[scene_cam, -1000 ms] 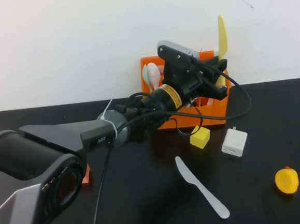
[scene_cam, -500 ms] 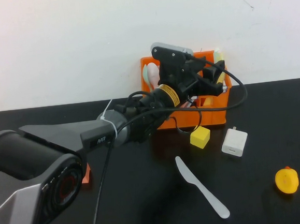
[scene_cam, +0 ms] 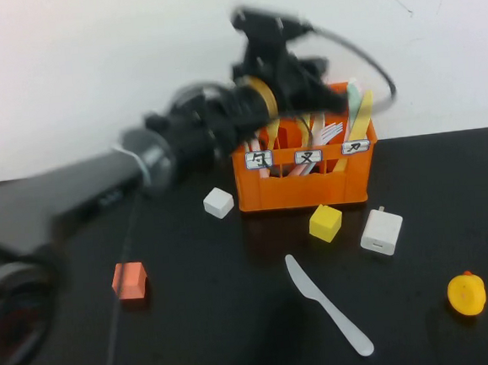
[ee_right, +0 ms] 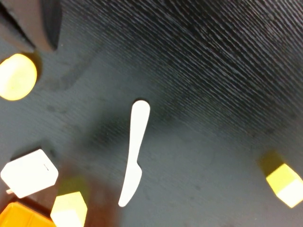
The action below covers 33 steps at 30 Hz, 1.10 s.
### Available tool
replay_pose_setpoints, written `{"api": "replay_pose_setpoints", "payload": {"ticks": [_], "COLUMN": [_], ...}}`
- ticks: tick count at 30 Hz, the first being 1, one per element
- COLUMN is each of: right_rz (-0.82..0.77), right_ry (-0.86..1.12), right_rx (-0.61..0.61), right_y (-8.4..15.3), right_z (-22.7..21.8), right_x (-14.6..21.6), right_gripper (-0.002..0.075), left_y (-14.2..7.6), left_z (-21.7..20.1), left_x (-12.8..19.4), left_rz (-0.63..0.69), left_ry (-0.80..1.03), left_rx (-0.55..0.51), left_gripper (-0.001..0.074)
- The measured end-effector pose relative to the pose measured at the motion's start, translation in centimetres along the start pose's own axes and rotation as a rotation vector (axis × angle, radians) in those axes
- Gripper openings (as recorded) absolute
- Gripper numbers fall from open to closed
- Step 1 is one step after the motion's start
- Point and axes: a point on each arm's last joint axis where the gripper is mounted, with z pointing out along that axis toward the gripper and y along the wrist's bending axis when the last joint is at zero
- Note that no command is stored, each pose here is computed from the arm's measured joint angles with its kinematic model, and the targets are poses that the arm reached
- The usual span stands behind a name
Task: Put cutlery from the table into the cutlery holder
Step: Pick up the knife
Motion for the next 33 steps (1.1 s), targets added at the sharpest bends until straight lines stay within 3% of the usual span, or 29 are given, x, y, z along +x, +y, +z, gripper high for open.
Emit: {"api": "replay_pose_setpoints", "payload": {"ticks": [5, 10, 12, 15, 18, 23, 33], "right_rz": [0.008, 0.013, 0.019, 0.024, 0.001, -0.098, -0.307], "right_ry": [0.006, 0.041, 0.052, 0.066, 0.093, 0.191, 0.385], "right_rx": [-0.009, -0.030, -0.039, -0.051, -0.072, -0.159, -0.230], "right_y": [0.0, -0.6, -1.1, -2.0, -2.7, -2.2, 1.0], "right_z": [0.1, 0.6, 0.9, 1.5, 2.9, 7.0, 14.7], "right_x": [0.0, -0.5, -1.2, -2.5, -3.8, -5.1, -6.3], "right_gripper": [-0.0002, -0.0002, -0.0002, -0.0002, -0.0002, -0.0002, -0.0002], "left_y": [0.9, 1.9, 1.8, 1.0, -0.2, -1.9, -2.9], "left_z": [-4.9, -10.1, -12.1, -14.1, -15.1, -16.3, -23.6], "left_x": [-5.8, -9.1, -10.0, -10.4, -9.3, -6.8, -4.0], "left_rz": [-0.038, -0.066, -0.089, -0.121, -0.138, -0.221, -0.205], "left_ry": [0.086, 0.212, 0.271, 0.360, 0.471, 0.608, 0.608], "left_rx": [-0.242, -0.492, -0.532, -0.492, -0.377, -0.225, -0.203], "left_gripper": [0.0005, 0.0001, 0.0000, 0.0000, 0.0000, 0.0000, 0.0000]}}
